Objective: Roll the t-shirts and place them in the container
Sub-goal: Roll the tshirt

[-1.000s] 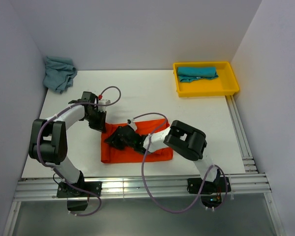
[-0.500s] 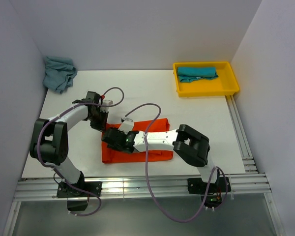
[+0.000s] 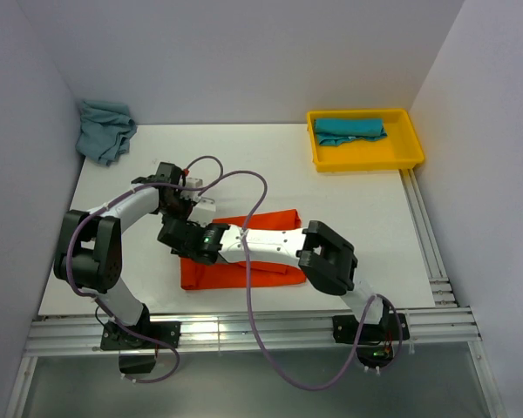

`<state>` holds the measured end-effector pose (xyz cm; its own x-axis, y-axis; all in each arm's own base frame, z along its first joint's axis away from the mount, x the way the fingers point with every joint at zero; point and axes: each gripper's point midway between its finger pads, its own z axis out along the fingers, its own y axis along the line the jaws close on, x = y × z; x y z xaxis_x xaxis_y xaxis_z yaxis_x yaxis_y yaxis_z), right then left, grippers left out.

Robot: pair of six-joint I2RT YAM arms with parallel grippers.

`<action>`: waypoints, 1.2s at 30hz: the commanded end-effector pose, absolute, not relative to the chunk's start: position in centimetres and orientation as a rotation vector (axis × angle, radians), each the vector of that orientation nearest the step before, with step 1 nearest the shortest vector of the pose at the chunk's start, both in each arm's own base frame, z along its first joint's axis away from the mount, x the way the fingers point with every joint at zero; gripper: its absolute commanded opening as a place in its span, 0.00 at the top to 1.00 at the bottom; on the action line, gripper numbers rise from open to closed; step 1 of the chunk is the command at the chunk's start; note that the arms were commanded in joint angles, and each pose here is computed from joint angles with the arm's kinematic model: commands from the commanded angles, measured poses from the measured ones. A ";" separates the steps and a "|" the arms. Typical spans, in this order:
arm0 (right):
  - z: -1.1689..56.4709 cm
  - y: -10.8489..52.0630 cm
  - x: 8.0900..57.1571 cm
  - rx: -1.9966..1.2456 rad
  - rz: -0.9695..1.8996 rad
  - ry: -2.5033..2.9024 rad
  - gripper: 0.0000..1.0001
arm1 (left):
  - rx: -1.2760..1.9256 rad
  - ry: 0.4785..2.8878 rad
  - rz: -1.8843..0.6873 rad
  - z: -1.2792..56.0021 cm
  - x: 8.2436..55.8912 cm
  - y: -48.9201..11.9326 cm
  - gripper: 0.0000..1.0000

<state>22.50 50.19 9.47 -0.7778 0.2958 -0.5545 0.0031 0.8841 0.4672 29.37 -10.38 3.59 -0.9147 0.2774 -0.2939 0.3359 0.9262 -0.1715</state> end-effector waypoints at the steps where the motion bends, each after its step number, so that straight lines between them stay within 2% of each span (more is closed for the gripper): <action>1: 8.7 50.6 22.9 0.165 0.527 2.401 0.55 | 0.447 2.772 -0.323 5.3 30.4 -11.1 1.00; 12: 4.4 50.0 21.4 0.140 0.426 2.483 0.54 | 0.459 2.769 -0.332 5.3 30.4 -11.4 0.99; 15: 3.4 49.8 20.6 0.132 0.399 2.505 0.54 | 0.457 2.768 -0.336 5.4 30.3 -11.4 0.96; 18: 2.3 49.4 20.0 0.119 0.355 2.530 0.53 | 0.459 2.763 -0.332 5.4 30.4 -11.4 0.89; 25: 0.1 47.8 19.1 0.106 0.210 2.569 0.52 | 0.449 2.745 -0.328 5.9 30.7 -11.4 0.64; 28: -0.6 47.5 18.8 0.094 0.180 2.585 0.50 | 0.448 2.734 -0.326 6.2 30.8 -11.4 0.57; 36: -2.1 47.4 18.2 0.056 0.154 2.623 0.45 | 0.445 2.690 -0.318 7.2 31.4 -11.4 0.48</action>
<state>20.79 49.67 2.76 -0.8163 0.1764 -0.5501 0.0300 0.9639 0.2646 29.54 -10.93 4.45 -0.9103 0.2689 -0.3146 0.3332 0.9271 -0.1717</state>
